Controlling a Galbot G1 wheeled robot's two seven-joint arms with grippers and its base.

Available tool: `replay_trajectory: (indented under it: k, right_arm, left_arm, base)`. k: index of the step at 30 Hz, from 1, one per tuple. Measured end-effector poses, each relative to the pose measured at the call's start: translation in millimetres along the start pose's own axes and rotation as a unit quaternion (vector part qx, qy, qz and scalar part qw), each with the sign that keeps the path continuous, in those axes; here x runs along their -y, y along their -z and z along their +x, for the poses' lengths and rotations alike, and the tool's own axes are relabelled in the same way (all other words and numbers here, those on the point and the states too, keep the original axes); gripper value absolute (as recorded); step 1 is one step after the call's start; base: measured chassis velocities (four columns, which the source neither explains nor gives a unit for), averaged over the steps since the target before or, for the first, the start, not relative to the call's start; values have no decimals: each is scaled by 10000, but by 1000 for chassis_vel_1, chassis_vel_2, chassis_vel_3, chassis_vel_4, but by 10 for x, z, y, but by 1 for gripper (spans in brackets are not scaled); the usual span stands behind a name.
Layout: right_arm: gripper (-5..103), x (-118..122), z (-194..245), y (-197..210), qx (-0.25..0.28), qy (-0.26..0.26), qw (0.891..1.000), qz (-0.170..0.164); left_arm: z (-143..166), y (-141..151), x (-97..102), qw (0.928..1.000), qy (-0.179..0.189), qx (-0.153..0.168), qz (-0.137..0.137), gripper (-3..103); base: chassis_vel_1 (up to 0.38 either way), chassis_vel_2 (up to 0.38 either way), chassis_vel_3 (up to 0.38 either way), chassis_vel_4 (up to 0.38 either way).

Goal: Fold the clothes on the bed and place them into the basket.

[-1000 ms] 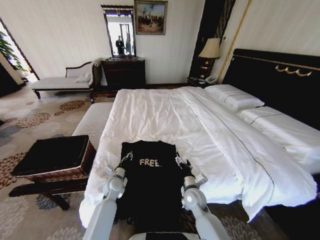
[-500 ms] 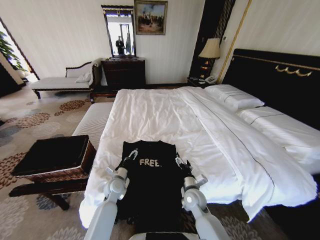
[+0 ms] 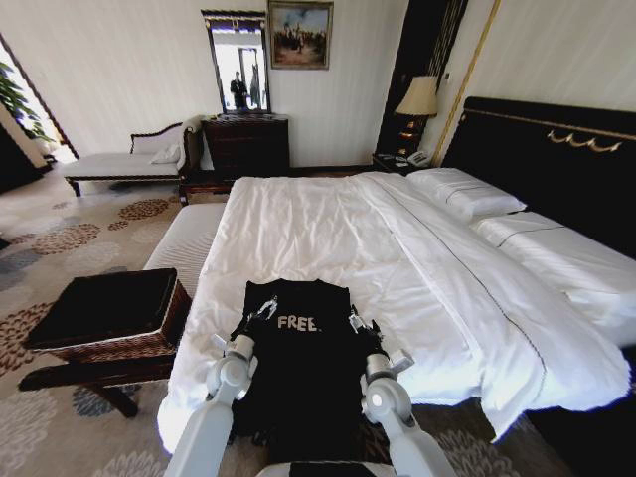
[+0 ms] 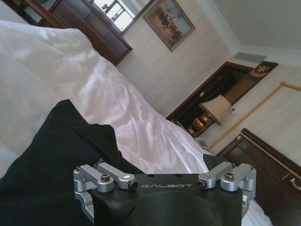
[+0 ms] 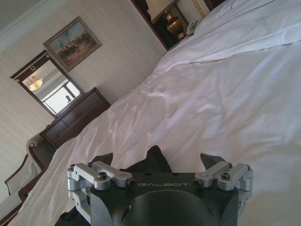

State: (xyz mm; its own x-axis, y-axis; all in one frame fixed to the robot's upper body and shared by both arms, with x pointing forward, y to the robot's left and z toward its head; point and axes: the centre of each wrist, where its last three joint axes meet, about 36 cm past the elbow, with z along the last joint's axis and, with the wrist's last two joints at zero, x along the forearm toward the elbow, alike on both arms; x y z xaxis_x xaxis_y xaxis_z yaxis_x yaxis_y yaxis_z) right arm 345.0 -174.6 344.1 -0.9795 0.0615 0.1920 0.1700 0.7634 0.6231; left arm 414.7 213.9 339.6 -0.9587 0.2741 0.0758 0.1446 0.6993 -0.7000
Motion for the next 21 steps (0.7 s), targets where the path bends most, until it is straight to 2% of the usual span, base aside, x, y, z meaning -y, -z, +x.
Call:
replay_trajectory:
  k: [3, 4, 5, 6, 7, 8, 9, 10, 14, 15, 18, 20, 21]
  right_arm:
    - [100, -13, 22, -15, -3, -1, 10000, 4]
    - [100, -13, 22, -15, -3, -1, 10000, 4]
    - [100, -15, 30, -19, -2, -3, 10000, 10]
    - [100, -17, 39, -24, -2, -7, 10000, 16]
    - [100, -17, 44, -29, -4, -11, 10000, 22]
    - [100, -19, 48, -33, -5, -12, 10000, 25]
    - [100, -19, 48, -33, -5, -12, 10000, 25]
    - [100, -24, 57, -45, -10, -17, 10000, 32]
    - [100, -49, 71, -69, -15, -28, 10000, 26]
    - [100, -49, 71, -69, -15, -28, 10000, 26]
    - [100, -52, 83, -80, -26, -39, 10000, 36]
    - [100, -50, 84, -82, -27, -41, 10000, 44]
    - [100, -44, 86, -88, -32, -50, 10000, 55]
  left_arm:
    - [14, -28, -100, 9963, -24, 9, -857, 100]
    - [14, -28, -100, 9963, -24, 9, -857, 100]
    - [29, -44, -155, 9912, -34, 53, -1319, 100]
    - [51, -67, -234, 9811, -54, 108, -1934, 100]
    - [67, -83, -275, 9742, -79, 131, -2252, 100]
    - [79, -95, -300, 9691, -104, 141, -2459, 100]
    - [79, -95, -300, 9691, -104, 141, -2459, 100]
    - [111, -129, -347, 9585, -184, 126, -2841, 100]
    - [134, -205, -378, 9466, -332, 73, -3205, 100]
    - [134, -205, -378, 9466, -332, 73, -3205, 100]
    - [81, -249, -420, 9332, -414, 24, -3569, 100]
    - [69, -256, -428, 9311, -424, 9, -3622, 100]
    - [41, -270, -440, 9269, -452, -28, -3725, 100]
  base:
    - [0, 0, 0, 0]
    - [0, 0, 0, 0]
    - [0, 0, 0, 0]
    - [0, 0, 0, 0]
    - [0, 0, 0, 0]
    - [0, 0, 0, 0]
    - [0, 0, 0, 0]
    - [0, 0, 0, 0]
    - [0, 0, 0, 0]
    - [0, 0, 0, 0]
    - [0, 0, 0, 0]
    - [0, 0, 0, 0]
    - [0, 0, 0, 0]
